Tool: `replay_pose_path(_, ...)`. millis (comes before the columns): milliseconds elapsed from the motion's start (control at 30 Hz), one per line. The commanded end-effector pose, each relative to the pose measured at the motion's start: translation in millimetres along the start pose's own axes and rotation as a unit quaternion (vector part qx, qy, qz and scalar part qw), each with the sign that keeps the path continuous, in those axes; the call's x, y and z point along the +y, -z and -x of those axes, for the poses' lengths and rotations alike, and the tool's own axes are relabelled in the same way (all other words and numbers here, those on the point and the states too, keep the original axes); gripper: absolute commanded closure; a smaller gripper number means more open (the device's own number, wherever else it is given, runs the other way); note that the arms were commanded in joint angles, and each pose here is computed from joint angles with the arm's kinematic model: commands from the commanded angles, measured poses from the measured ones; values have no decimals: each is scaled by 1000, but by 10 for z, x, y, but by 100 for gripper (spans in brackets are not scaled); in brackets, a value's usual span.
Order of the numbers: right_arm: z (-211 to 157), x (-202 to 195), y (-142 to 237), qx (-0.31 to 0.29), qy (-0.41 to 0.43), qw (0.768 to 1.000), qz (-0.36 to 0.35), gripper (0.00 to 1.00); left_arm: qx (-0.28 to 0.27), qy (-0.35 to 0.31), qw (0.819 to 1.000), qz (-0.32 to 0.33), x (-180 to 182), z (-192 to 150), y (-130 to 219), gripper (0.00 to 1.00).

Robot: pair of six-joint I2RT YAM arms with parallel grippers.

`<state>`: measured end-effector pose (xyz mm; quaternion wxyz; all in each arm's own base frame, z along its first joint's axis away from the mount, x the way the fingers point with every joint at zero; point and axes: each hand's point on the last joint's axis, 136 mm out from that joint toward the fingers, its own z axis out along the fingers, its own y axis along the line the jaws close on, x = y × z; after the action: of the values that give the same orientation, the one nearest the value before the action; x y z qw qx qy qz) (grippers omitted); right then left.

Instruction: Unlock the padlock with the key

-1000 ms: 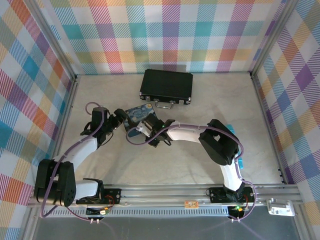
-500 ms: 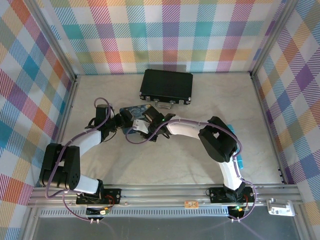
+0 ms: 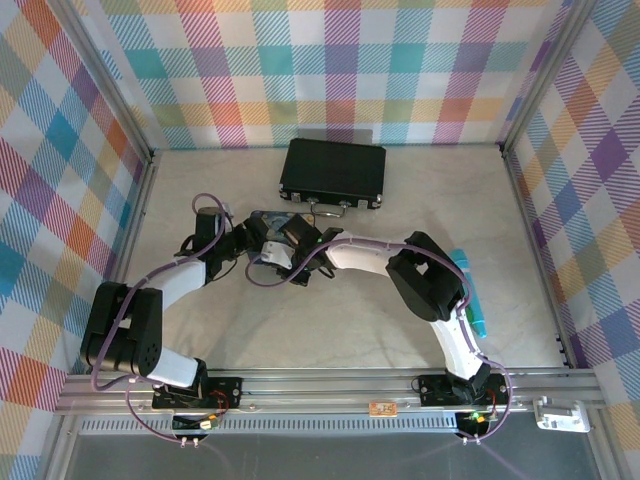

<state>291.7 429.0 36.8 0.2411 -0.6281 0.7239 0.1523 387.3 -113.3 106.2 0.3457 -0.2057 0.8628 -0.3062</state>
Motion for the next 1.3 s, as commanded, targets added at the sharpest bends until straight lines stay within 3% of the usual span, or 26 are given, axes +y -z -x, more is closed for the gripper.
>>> replay_pose_path(0, 458, -34, 69, -75, 2, 997, -2, 100, 24, 8, 999, -41, -219, -156, 25, 25)
replay_pose_path(300, 636, -59, 111, -108, -6, 994, 4, 100, 36, 26, 997, -56, -263, -225, -44, 26)
replay_pose_path(700, 639, -101, 303, -132, -95, 987, 21, 100, 49, 44, 997, -42, -168, -491, -48, 23)
replay_pose_path(900, 541, -83, 307, -128, -105, 986, 15, 100, 28, 50, 998, -20, -114, -233, 140, 11)
replay_pose_path(1100, 462, -65, 316, -124, -111, 986, 13, 100, -6, 67, 997, -22, -92, 122, 450, 7)
replay_pose_path(1267, 471, -63, 289, -124, -112, 986, 15, 100, -8, 85, 996, -7, 16, 128, 646, 7)
